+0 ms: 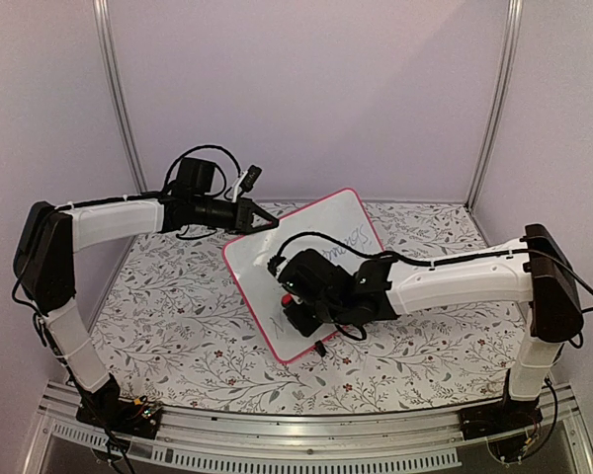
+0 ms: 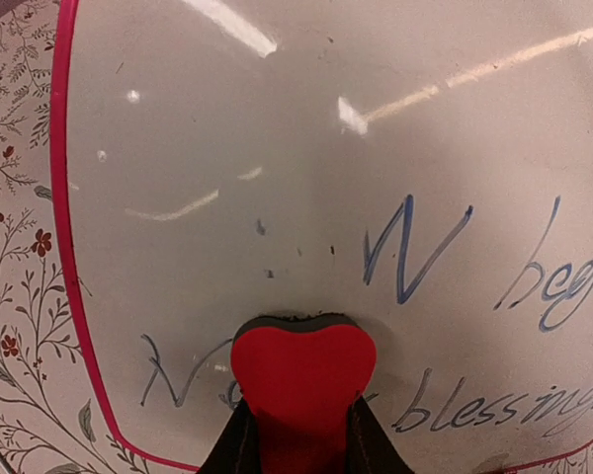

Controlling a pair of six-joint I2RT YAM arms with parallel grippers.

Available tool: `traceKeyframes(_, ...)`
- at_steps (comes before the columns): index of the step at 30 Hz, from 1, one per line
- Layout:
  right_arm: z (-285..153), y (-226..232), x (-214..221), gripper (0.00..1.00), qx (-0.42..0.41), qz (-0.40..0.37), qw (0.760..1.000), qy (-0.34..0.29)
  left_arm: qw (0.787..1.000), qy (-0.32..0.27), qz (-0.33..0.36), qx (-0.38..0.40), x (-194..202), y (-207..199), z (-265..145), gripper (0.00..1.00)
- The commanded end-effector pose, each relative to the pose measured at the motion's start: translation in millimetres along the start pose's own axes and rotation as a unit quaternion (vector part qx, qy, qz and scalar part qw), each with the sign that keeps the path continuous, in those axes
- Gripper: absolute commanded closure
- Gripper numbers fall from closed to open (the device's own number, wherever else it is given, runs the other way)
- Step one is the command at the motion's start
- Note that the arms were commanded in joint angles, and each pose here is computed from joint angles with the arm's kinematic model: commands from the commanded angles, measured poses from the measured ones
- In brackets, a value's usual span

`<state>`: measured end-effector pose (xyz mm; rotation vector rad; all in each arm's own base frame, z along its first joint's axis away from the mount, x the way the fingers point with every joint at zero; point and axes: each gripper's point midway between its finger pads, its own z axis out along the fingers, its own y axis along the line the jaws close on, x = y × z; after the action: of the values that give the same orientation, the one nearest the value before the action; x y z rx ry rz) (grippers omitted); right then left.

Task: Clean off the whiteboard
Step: Erase the whiteboard at the center of the board.

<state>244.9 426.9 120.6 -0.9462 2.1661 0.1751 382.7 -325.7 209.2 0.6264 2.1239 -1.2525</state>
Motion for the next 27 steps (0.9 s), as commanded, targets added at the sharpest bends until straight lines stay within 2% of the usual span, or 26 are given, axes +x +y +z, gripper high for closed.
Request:
traceKeyframes(1, -10.9, -12.4, 6.5, 1.0, 0.013, -0.006, 1.0, 0.013, 1.0, -0.007, 0.014, -0.02, -1.3, 4.3, 0.7, 1.0)
traceKeyframes(6, -20.5, -16.2, -12.0, 1.0, 0.018, -0.01, 1.0, -0.007, 1.0, -0.006, 0.012, -0.02, -0.3, 5.1, 1.7, 1.0)
traceKeyframes(12, -34.1, -12.2, -58.1, 1.0, 0.009, -0.006, 0.998, -0.06, 1.0, -0.005, 0.012, -0.02, 0.4, 5.8, 2.2, 1.0)
traceKeyframes(17, -26.3, -5.3, -81.7, 1.0, 0.012, -0.02, 0.997, -0.077, 1.0, -0.006, 0.013, -0.02, -1.0, 5.1, 1.7, 1.0)
traceKeyframes(22, -2.2, 6.2, -73.5, 1.0, 0.008, -0.04, 0.998, -0.055, 1.0, -0.007, 0.014, -0.02, -1.7, 5.1, 0.8, 1.0)
traceKeyframes(27, 17.9, 4.8, -46.8, 1.0, 0.025, -0.049, 0.998, -0.019, 1.0, -0.007, 0.013, -0.019, -2.1, 5.7, 0.2, 1.0)
